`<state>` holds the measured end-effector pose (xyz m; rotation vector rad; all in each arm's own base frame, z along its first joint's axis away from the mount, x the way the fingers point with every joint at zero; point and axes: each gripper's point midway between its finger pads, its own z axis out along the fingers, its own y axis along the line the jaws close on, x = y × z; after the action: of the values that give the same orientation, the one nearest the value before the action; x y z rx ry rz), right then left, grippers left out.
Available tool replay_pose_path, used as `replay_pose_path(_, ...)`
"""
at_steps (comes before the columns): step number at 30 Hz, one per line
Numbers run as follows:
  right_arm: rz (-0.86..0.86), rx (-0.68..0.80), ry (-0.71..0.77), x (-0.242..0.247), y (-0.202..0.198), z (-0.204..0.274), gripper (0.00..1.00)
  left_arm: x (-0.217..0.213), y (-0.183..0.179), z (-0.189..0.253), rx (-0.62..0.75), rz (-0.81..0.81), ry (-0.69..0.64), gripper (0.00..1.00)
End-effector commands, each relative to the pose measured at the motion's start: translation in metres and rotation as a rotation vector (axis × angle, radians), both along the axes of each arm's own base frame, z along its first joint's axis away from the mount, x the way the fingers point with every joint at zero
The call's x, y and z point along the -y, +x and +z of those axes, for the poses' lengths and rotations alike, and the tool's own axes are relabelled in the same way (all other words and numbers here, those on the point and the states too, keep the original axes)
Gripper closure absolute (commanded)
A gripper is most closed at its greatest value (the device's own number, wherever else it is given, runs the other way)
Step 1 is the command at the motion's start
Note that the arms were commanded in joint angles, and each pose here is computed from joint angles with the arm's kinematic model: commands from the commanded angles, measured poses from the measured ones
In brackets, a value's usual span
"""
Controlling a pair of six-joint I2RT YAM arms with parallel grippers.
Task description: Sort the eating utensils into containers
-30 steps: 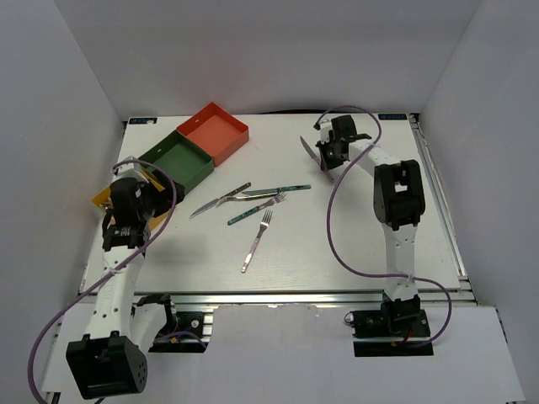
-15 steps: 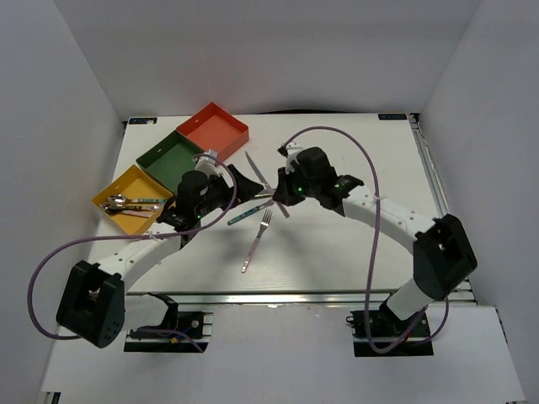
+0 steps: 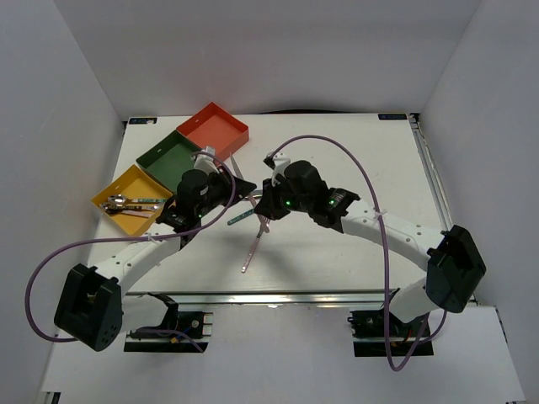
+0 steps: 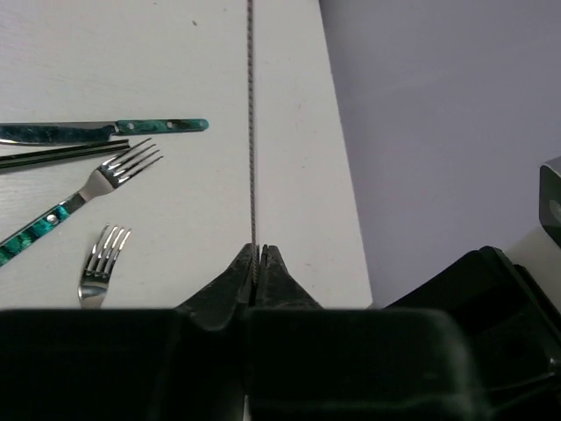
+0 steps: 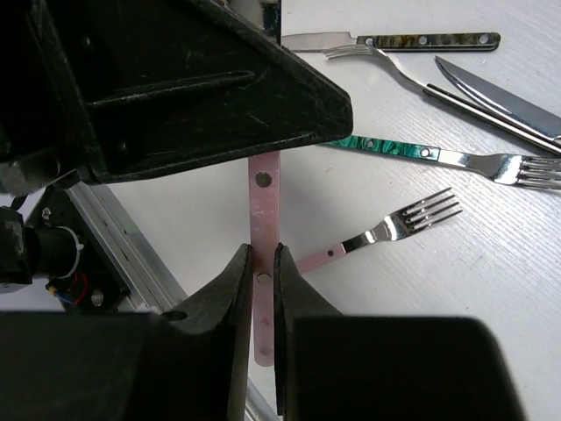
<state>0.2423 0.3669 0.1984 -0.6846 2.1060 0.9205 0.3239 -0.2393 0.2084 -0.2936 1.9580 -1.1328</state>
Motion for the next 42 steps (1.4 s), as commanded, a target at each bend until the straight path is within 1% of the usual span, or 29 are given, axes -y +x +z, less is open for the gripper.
replay_pose_path(1,-0.010,0.046,0.089,-0.014,0.007,0.037,1.00,-0.002,0.005,0.018,0.048,0.011,0.017,1.00)
replay_pose_path(2,-0.015,0.046,0.088,-0.014,0.008,0.037,0.91,-0.002,0.004,0.016,0.036,0.012,0.024,1.00)
replay_pose_path(3,-0.026,0.050,0.087,-0.012,0.009,0.037,0.72,-0.005,0.005,0.015,0.027,0.030,0.031,1.00)
replay_pose_path(4,-0.047,0.053,0.086,-0.009,0.010,0.037,0.42,-0.017,0.015,0.017,0.027,0.103,0.053,1.00)
replay_pose_path(5,-0.073,0.060,0.075,-0.003,0.013,0.037,0.11,-0.030,0.017,0.008,-0.018,0.148,0.093,1.00)
replay_pose_path(6,-0.130,0.079,0.069,0.009,0.019,0.042,0.11,-0.043,0.023,0.008,-0.031,0.196,0.112,1.00)
replay_pose_path(7,-0.178,0.080,0.045,0.021,0.024,0.036,0.11,-0.075,0.036,0.004,-0.070,0.287,0.119,1.00)
replay_pose_path(9,-0.239,0.066,0.021,0.041,0.027,0.030,0.11,-0.110,0.051,0.006,-0.116,0.376,0.084,1.00)
replay_pose_path(10,-0.285,0.069,0.013,0.059,0.030,0.027,0.11,-0.150,0.064,0.005,-0.132,0.475,0.077,1.00)
replay_pose_path(11,-0.302,0.065,0.006,0.066,0.029,0.024,0.11,-0.169,0.075,0.017,-0.123,0.528,0.088,1.00)
replay_pose_path(12,-0.317,0.076,0.017,0.075,0.029,0.029,0.11,-0.185,0.088,0.007,-0.143,0.556,0.139,1.00)
replay_pose_path(13,-0.318,0.075,0.015,0.079,0.027,0.027,0.11,-0.212,0.099,0.008,-0.148,0.613,0.167,1.00)
replay_pose_path(14,-0.316,0.069,-0.002,0.084,0.025,0.018,0.11,-0.235,0.112,0.021,-0.158,0.689,0.200,1.00)
replay_pose_path(15,-0.313,0.065,-0.011,0.087,0.022,0.015,0.11,-0.247,0.120,0.017,-0.186,0.728,0.192,1.00)
replay_pose_path(16,-0.314,0.070,-0.005,0.090,0.020,0.017,0.11,-0.267,0.133,-0.001,-0.232,0.765,0.169,1.00)
replay_pose_path(17,-0.316,0.061,-0.021,0.095,0.017,0.008,0.11,-0.274,0.143,-0.003,-0.235,0.782,0.129,1.00)
replay_pose_path(18,-0.315,0.064,-0.020,0.097,0.015,0.007,0.10,-0.277,0.152,-0.002,-0.253,0.798,0.052,1.00)
replay_pose_path(20,-0.306,0.054,-0.025,0.101,0.010,-0.002,0.11,-0.296,0.172,-0.010,-0.265,0.872,-0.011,1.00)
replay_pose_path(24,-0.283,0.040,-0.049,0.104,0.003,-0.017,0.11,-0.315,0.194,-0.021,-0.267,0.991,-0.068,1.00)
replay_pose_path(26,-0.281,0.043,-0.065,0.107,0.002,-0.022,0.11,-0.321,0.202,-0.031,-0.272,1.022,-0.081,1.00)
replay_pose_path(28,-0.269,0.051,-0.074,0.108,0.001,-0.026,0.11,-0.321,0.208,-0.037,-0.271,1.036,-0.118,1.00)
replay_pose_path(29,-0.265,0.054,-0.075,0.108,0.000,-0.026,0.11,-0.321,0.213,-0.035,-0.246,1.034,-0.142,1.00)
replay_pose_path(32,-0.260,0.058,-0.091,0.109,0.001,-0.031,0.11,-0.317,0.219,-0.050,-0.267,1.036,-0.168,1.00)
replay_pose_path(33,-0.258,0.058,-0.095,0.109,0.002,-0.033,0.11,-0.315,0.220,-0.054,-0.268,1.034,-0.168,0.92)
replay_pose_path(35,-0.258,0.057,-0.098,0.109,0.003,-0.034,0.11,-0.312,0.220,-0.057,-0.267,1.032,-0.165,0.79)
replay_pose_path(36,-0.257,0.056,-0.099,0.109,0.003,-0.035,0.11,-0.309,0.220,-0.058,-0.268,1.027,-0.164,0.66)
replay_pose_path(38,-0.255,0.055,-0.100,0.109,0.003,-0.036,0.11,-0.306,0.221,-0.058,-0.261,1.018,-0.169,0.55)
replay_pose_path(39,-0.252,0.052,-0.096,0.108,0.003,-0.036,0.10,-0.304,0.221,-0.060,-0.267,1.011,-0.169,0.47)
replay_pose_path(42,-0.252,0.050,-0.094,0.108,0.003,-0.037,0.11,-0.294,0.222,-0.055,-0.256,0.977,-0.181,0.47)
